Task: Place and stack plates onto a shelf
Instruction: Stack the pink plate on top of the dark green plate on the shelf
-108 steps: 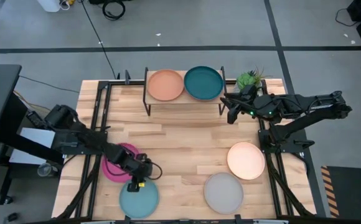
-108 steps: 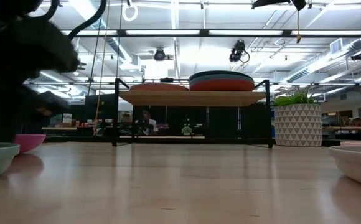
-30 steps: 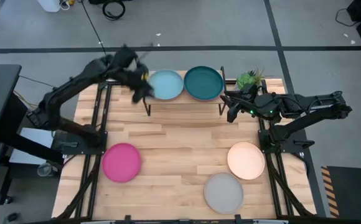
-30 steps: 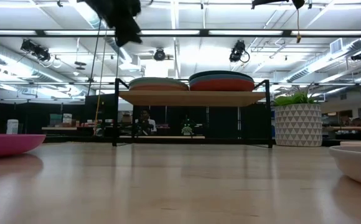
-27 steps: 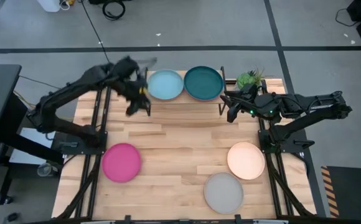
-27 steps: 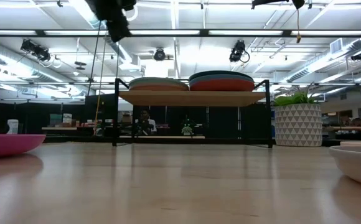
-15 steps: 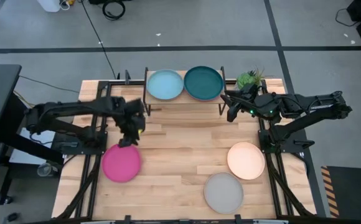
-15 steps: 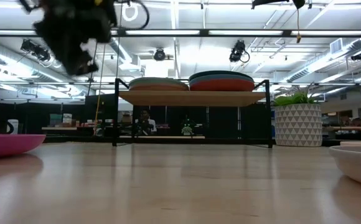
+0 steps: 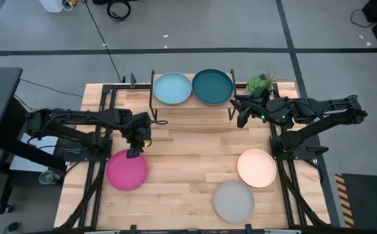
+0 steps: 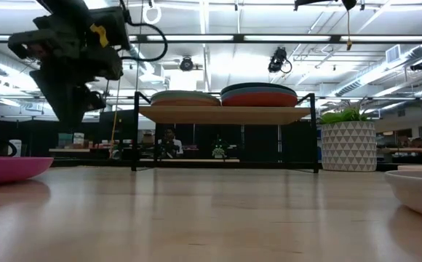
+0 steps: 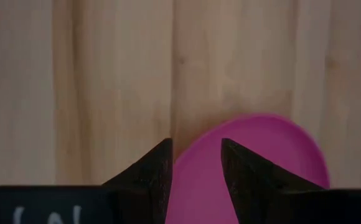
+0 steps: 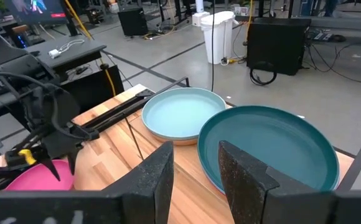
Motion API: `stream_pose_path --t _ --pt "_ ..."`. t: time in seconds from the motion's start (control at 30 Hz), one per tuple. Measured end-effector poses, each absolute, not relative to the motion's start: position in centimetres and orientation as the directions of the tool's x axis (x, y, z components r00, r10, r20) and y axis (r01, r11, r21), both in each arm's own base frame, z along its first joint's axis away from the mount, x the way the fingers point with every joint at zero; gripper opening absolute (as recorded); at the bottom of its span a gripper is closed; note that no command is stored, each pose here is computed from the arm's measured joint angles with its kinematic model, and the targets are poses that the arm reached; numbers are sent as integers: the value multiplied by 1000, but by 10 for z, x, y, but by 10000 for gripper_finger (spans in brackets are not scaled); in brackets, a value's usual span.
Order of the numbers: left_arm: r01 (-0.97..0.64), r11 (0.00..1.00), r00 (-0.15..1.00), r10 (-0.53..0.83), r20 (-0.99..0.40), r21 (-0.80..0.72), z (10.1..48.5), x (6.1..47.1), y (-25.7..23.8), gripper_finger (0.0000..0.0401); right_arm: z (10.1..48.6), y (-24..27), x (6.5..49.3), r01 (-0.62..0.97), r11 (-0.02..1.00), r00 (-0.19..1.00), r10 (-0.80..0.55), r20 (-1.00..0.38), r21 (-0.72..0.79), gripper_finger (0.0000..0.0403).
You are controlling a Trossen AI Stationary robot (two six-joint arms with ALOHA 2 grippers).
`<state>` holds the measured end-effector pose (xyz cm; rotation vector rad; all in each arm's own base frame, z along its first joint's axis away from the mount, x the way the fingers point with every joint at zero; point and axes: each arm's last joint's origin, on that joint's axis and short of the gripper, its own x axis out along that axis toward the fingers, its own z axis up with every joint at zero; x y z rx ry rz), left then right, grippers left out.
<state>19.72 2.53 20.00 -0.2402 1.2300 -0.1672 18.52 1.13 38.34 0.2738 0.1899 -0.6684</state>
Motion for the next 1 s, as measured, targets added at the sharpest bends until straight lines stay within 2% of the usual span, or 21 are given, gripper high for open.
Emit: stream_pose_path --t 0.1,0.23,0.47,0.73,0.87,1.0 --pt "13 977 313 -206 -927 -213 204 206 14 142 383 11 185 633 751 770 -583 -260 189 132" --pt "137 979 233 -181 -956 -152 205 214 -5 142 383 11 185 632 752 770 -583 -259 186 132" --pt "271 947 104 -208 -973 -174 185 229 -20 142 385 11 186 626 758 775 -582 -246 181 132" --pt "403 901 13 -183 -983 -162 173 250 -21 142 385 12 186 618 762 782 -573 -245 193 132" --pt "443 873 -44 -206 -978 -204 163 250 -22 142 386 13 186 612 765 788 -567 -242 201 132" --pt "483 858 -83 -154 -985 -175 153 252 -25 142 386 13 187 611 766 789 -565 -241 202 132"
